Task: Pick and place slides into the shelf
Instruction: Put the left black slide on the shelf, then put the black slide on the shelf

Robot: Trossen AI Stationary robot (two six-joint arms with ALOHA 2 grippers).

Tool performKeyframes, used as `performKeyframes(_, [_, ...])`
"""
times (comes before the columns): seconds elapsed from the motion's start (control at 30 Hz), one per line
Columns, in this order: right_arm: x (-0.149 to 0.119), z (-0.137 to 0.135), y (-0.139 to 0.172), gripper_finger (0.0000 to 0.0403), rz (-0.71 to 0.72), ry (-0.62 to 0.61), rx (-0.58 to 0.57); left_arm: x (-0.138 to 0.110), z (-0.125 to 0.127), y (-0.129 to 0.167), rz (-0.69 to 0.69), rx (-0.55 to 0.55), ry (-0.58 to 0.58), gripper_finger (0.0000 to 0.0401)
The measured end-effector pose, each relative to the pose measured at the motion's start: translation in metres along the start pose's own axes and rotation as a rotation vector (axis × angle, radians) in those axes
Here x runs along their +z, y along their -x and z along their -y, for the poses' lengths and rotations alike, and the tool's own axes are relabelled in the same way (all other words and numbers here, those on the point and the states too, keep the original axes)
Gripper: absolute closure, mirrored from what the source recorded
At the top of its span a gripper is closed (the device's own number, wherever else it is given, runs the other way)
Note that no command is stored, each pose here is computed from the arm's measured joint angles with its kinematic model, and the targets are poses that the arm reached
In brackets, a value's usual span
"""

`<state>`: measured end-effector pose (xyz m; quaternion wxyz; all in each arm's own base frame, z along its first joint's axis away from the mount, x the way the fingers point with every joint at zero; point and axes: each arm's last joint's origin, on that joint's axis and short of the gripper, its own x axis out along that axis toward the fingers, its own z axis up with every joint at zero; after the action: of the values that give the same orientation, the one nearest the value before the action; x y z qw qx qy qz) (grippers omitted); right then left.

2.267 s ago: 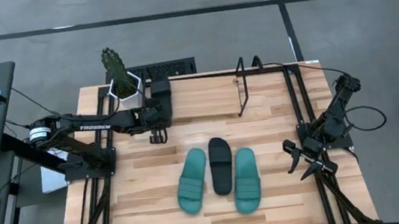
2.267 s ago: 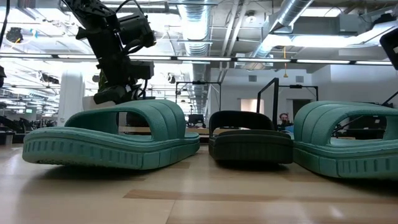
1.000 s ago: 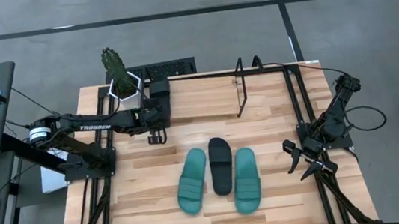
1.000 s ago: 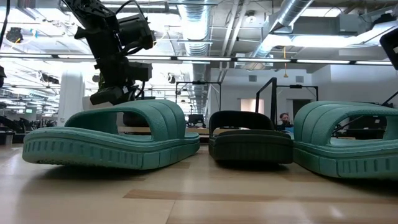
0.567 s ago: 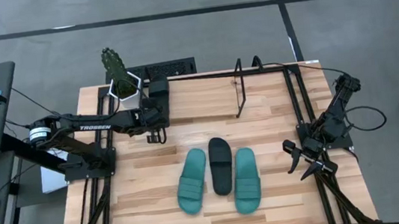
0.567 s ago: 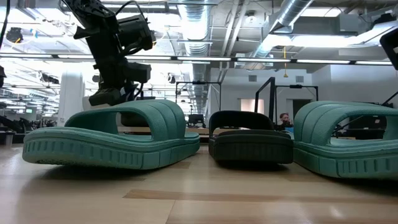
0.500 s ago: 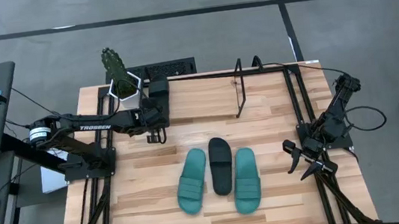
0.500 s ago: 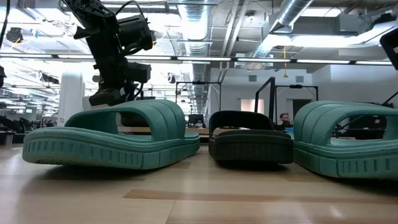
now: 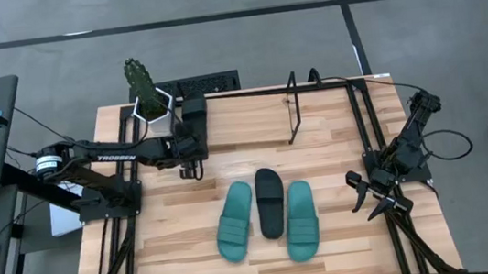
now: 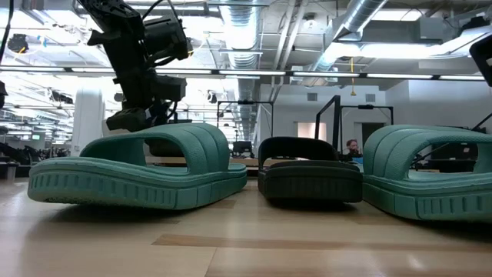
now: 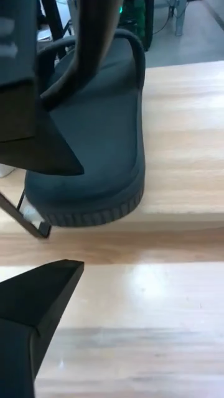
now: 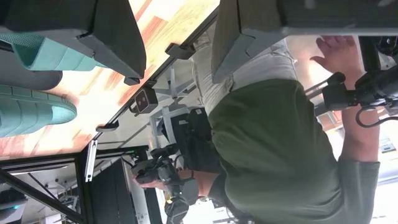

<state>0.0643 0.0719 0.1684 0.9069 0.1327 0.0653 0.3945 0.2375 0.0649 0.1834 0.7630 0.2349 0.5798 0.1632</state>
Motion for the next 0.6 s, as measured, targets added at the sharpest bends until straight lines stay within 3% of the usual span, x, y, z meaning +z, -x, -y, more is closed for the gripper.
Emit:
performKeyframes(0.33, [0.000, 0.000, 0.000, 0.0234, 0.000, 0.000, 0.000, 0.000, 0.017, 0.008, -0.032, -0.027, -0.025, 0.0174])
performKeyframes(0.6, [0.000, 0.000, 0.000, 0.0234, 0.000, 0.000, 0.000, 0.003, 0.032, 0.020, -0.057, 0.133, -0.118, 0.0175])
